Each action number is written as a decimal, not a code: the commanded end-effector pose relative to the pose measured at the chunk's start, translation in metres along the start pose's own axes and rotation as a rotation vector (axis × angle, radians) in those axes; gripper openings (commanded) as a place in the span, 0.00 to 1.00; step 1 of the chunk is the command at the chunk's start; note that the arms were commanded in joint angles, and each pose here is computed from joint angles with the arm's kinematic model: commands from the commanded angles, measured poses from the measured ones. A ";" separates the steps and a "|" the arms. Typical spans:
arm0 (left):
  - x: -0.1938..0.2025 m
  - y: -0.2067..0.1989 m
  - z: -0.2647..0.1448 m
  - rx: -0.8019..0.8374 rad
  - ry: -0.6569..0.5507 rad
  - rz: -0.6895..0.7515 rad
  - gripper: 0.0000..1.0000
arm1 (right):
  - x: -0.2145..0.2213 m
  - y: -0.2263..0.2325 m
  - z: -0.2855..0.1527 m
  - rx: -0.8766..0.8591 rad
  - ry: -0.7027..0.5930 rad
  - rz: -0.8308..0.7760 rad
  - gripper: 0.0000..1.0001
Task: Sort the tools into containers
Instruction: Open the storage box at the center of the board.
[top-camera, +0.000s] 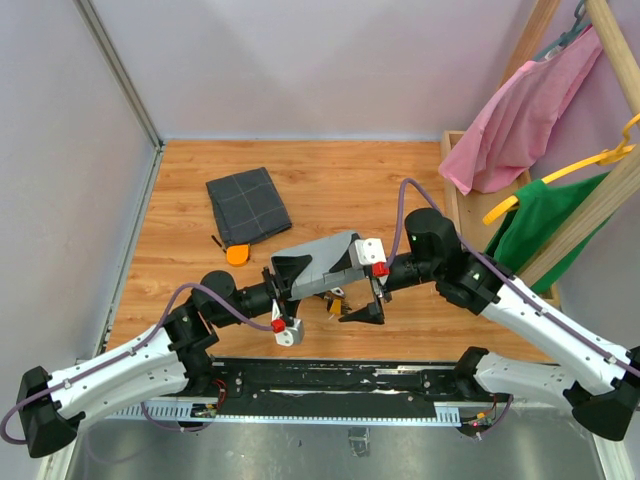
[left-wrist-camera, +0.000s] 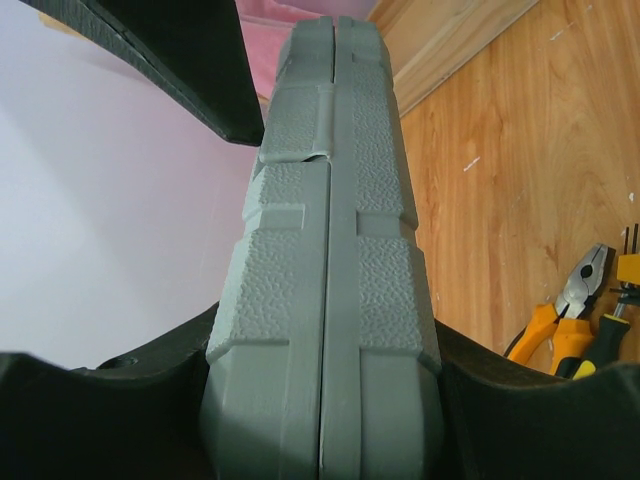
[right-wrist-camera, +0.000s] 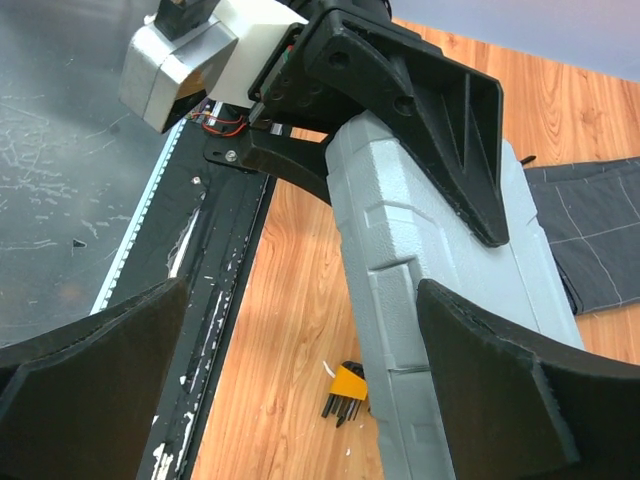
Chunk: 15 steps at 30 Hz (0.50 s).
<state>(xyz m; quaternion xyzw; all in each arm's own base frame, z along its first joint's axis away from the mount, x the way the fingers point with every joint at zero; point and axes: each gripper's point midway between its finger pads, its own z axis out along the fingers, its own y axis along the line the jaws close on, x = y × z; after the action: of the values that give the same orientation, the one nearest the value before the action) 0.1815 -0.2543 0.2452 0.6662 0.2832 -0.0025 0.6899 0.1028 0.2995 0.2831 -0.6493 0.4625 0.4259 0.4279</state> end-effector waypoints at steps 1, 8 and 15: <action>-0.020 0.030 -0.003 -0.102 -0.078 0.032 0.00 | -0.013 -0.003 -0.001 0.011 -0.009 -0.039 0.99; -0.019 0.029 -0.003 -0.101 -0.076 0.028 0.00 | -0.011 -0.001 0.000 -0.003 -0.003 -0.021 1.00; -0.015 0.036 -0.004 -0.137 -0.053 0.033 0.00 | 0.006 0.017 0.004 -0.100 0.038 0.089 0.74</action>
<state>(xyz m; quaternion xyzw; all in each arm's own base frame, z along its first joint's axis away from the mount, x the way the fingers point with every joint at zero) 0.1789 -0.2548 0.2432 0.6675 0.2802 -0.0087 0.6898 0.1032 0.3012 0.2809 -0.6511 0.4699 0.4290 0.4138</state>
